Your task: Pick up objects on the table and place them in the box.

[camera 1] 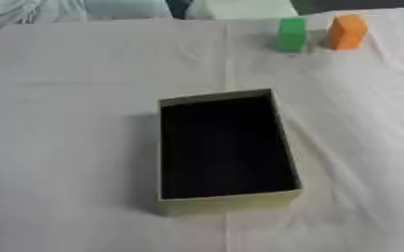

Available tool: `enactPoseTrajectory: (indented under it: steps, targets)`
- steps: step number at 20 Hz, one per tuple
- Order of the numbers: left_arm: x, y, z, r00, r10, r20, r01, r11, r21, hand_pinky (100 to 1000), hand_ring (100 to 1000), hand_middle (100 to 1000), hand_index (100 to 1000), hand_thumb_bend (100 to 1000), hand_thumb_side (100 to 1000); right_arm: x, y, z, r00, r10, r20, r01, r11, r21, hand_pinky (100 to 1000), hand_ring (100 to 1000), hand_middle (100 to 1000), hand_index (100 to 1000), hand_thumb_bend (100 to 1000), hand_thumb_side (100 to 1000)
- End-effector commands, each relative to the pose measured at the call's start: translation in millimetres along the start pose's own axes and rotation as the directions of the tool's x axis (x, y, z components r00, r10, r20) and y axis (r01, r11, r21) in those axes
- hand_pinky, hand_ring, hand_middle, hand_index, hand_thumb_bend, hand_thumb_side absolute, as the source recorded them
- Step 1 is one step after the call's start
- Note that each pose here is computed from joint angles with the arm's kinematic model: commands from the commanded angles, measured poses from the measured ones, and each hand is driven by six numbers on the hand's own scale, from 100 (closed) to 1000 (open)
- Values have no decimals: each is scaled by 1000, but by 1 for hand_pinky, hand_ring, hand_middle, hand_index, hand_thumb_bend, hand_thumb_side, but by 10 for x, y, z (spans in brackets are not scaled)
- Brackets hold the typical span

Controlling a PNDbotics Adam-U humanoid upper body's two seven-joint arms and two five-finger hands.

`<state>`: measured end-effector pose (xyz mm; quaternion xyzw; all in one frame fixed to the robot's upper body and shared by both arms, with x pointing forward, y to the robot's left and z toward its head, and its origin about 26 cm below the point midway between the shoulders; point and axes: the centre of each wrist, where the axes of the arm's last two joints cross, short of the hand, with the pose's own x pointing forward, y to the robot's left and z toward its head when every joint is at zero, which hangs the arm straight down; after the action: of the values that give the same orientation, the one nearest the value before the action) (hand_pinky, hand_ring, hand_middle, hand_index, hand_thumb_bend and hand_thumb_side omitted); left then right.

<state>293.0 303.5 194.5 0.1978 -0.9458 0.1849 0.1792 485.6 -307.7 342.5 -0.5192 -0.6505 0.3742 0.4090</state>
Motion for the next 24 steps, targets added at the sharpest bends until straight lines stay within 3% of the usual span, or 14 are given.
enactPoseTrajectory:
  steps: [1,2,5,6,13,19,21,22,24]
  targets:
    - [46,3,-85,999,8,36,-8,1000,-13,921,754,742,898,486,822,-9,-8,-61,997,65,29,-66,996,67,868,918,890,910,100,790]
    - [47,4,-87,999,9,37,-8,1000,-12,921,754,742,898,486,821,13,29,-67,995,84,48,-88,992,93,871,921,889,908,100,719]
    - [46,5,-87,999,9,37,-8,1000,-11,921,753,742,898,487,822,85,98,-67,982,146,118,-163,975,153,872,930,891,903,106,614]
    - [47,5,-87,999,9,37,-9,1000,-11,921,754,742,898,487,821,110,120,-65,975,169,144,-193,966,171,872,934,890,901,159,557]
    - [47,1,-88,999,11,35,-10,1000,-10,921,753,742,898,488,820,227,181,-84,925,262,275,-336,903,269,873,937,885,896,296,387]
    - [46,4,-86,999,11,33,-11,1000,-9,921,753,743,898,489,819,252,137,-103,895,270,356,-390,861,327,870,926,871,895,366,229]
    - [46,2,-85,999,12,32,-11,1000,-9,921,753,742,898,489,819,254,96,-108,884,269,381,-405,849,340,869,925,872,897,429,108]
    - [46,1,-85,999,12,31,-12,1000,-9,922,753,742,898,490,819,264,69,-111,881,268,389,-409,845,345,868,922,868,900,464,100]
    - [46,0,-82,1000,13,29,-12,1000,-9,922,753,742,898,489,819,299,11,-116,881,267,391,-411,842,351,869,921,869,911,420,100]
